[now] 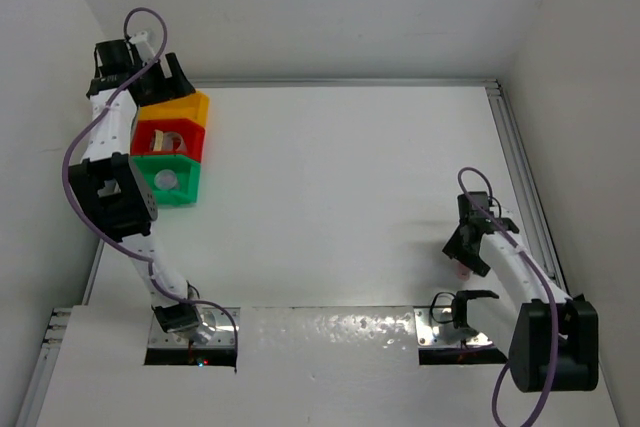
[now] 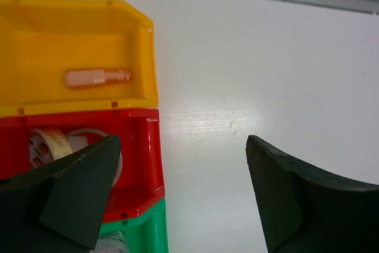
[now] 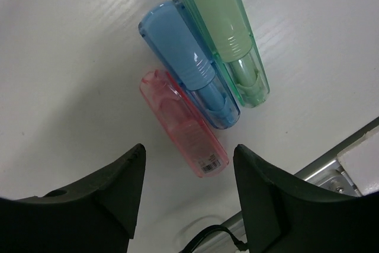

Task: Sort the stationery into containers
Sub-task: Pick up the stationery from the center of the board, then place the stationery in the storage box.

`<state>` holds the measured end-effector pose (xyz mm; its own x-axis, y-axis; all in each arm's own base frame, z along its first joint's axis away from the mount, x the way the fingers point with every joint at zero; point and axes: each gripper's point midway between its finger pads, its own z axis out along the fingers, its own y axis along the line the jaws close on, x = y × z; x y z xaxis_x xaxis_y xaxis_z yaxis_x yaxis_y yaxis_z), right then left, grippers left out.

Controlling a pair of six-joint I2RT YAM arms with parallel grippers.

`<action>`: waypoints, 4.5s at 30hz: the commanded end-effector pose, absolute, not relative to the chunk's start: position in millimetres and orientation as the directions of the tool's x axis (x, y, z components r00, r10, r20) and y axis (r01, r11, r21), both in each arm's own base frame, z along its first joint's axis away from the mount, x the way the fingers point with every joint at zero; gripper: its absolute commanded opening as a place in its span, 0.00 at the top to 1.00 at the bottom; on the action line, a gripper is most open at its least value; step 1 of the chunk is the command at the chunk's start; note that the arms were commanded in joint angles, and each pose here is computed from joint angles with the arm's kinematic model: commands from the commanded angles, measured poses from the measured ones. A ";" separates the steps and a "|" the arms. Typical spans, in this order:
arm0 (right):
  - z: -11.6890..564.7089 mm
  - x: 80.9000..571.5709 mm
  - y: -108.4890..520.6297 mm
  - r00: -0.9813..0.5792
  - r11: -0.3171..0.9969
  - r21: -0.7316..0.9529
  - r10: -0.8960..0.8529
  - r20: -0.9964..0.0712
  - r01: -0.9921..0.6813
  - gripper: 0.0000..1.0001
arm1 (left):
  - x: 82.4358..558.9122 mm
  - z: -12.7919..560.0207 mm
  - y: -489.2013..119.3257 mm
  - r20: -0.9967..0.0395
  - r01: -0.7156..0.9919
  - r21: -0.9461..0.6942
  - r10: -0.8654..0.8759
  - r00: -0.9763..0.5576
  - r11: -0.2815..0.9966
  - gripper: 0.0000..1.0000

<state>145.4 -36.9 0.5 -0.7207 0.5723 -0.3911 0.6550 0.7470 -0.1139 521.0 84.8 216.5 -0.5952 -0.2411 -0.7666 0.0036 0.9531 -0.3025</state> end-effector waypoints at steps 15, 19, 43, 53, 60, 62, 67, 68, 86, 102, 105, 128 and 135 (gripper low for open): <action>-15.8 151.1 -33.3 -0.735 0.761 -0.096 0.574 -0.362 0.641 0.60 | 510.2 267.0 103.9 -0.821 0.032 -0.311 -0.252 -0.513 0.950 0.16; -16.7 151.5 -30.3 -0.750 0.778 -0.094 0.555 -0.361 0.621 0.73 | 508.5 273.4 107.4 -0.828 0.028 -0.306 -0.252 -0.501 0.951 0.16; 153.2 305.6 125.2 -0.415 0.991 -0.048 -0.097 -0.905 -0.127 1.00 | 458.6 292.0 -47.4 -0.786 0.497 -0.393 -0.002 -0.619 0.774 0.26; 201.0 359.8 324.6 -0.118 0.815 -0.136 -0.242 -0.963 -0.563 1.00 | 391.5 276.2 -179.5 -0.700 0.685 -0.512 0.209 -0.682 0.518 0.23; 220.2 369.6 386.5 -0.073 0.755 -0.075 -0.161 -0.984 -0.651 1.00 | 387.7 249.3 -187.7 -0.651 0.652 -0.502 0.248 -0.718 0.568 0.24; 223.0 371.6 394.2 -0.063 0.749 -0.074 -0.153 -0.986 -0.659 1.00 | 394.6 240.4 -183.1 -0.637 0.625 -0.487 0.242 -0.732 0.610 0.26; 222.9 368.5 404.2 -0.061 0.741 -0.054 -0.127 -0.990 -0.669 1.00 | 401.2 232.9 -185.2 -0.624 0.609 -0.478 0.244 -0.743 0.633 0.37; 224.0 368.8 404.3 -0.062 0.744 -0.044 -0.115 -0.991 -0.666 1.00 | 400.2 232.6 -187.0 -0.622 0.612 -0.478 0.250 -0.743 0.630 0.40; 213.0 390.0 387.2 -0.083 0.820 -0.029 -0.093 -0.992 -0.572 1.00 | 391.4 245.2 -188.9 -0.632 0.643 -0.482 0.272 -0.725 0.595 0.53; 214.6 393.8 392.9 -0.088 0.819 0.005 -0.055 -0.995 -0.573 1.00 | 385.3 226.2 -186.4 -0.577 0.604 -0.498 0.282 -0.766 0.622 1.00; 214.1 393.3 387.1 -0.096 0.826 0.007 -0.057 -0.994 -0.564 0.38 | 407.8 232.6 -161.6 -0.609 0.573 -0.452 0.232 -0.758 0.684 1.00; 143.4 335.2 236.4 -0.383 0.945 -0.008 -0.140 -0.913 -0.326 0.06 | 613.3 199.8 159.2 -0.839 0.016 -0.358 -0.314 -0.444 0.934 1.00; 134.7 320.5 211.5 -0.443 0.962 -0.003 -0.129 -0.887 -0.273 0.06 | 632.3 175.9 175.5 -0.836 -0.044 -0.389 -0.373 -0.403 0.920 1.00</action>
